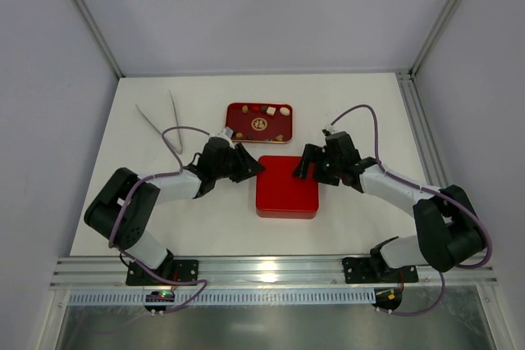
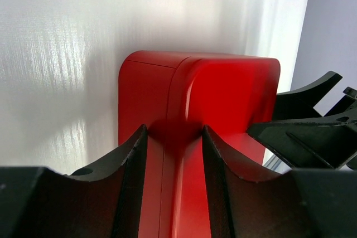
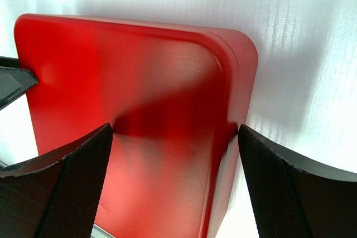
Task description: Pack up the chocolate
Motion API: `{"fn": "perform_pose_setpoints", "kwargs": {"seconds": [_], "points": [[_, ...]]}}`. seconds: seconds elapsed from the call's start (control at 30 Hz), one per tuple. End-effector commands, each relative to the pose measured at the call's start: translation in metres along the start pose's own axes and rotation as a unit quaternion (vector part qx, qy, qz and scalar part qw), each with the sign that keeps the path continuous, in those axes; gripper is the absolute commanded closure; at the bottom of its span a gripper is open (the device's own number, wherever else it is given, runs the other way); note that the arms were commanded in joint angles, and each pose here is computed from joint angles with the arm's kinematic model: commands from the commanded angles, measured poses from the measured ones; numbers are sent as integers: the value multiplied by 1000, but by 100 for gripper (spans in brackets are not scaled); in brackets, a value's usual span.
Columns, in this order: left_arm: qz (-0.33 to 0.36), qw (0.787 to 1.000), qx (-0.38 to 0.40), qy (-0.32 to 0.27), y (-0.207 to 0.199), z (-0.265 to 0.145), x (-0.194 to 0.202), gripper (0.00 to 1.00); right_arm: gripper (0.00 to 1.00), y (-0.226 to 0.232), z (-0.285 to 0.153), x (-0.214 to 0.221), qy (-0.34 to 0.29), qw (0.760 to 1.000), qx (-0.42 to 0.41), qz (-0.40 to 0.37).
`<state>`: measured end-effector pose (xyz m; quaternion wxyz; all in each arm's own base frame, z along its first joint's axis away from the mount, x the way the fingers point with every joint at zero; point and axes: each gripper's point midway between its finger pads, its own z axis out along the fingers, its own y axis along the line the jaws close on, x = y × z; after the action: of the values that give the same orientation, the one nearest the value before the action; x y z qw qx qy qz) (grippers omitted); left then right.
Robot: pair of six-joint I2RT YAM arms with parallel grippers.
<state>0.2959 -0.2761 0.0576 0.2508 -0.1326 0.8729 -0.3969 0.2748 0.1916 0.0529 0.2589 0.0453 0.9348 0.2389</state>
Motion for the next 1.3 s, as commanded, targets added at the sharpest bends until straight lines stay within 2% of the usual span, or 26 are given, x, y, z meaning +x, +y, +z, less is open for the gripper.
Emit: {"fn": "perform_pose_setpoints", "kwargs": {"seconds": [0.0,0.37,0.63,0.9,1.1,1.27], "points": [[8,972,-193,133,102,-23,82,82,34,-32,8,56,85,996,38,3],[32,972,-191,132,82,-35,70,80,51,-33,-9,45,55,998,18,12],[41,975,-183,118,68,-50,61,77,52,-24,-24,34,38,999,6,4],[78,978,-164,101,42,-58,42,68,40,-15,-36,16,14,1000,5,-8],[115,982,-129,80,-4,-61,12,58,36,-6,-44,-5,-4,1000,5,-19],[140,984,-90,60,-41,-71,-9,49,27,8,-57,-26,-32,999,-9,-28]]}}
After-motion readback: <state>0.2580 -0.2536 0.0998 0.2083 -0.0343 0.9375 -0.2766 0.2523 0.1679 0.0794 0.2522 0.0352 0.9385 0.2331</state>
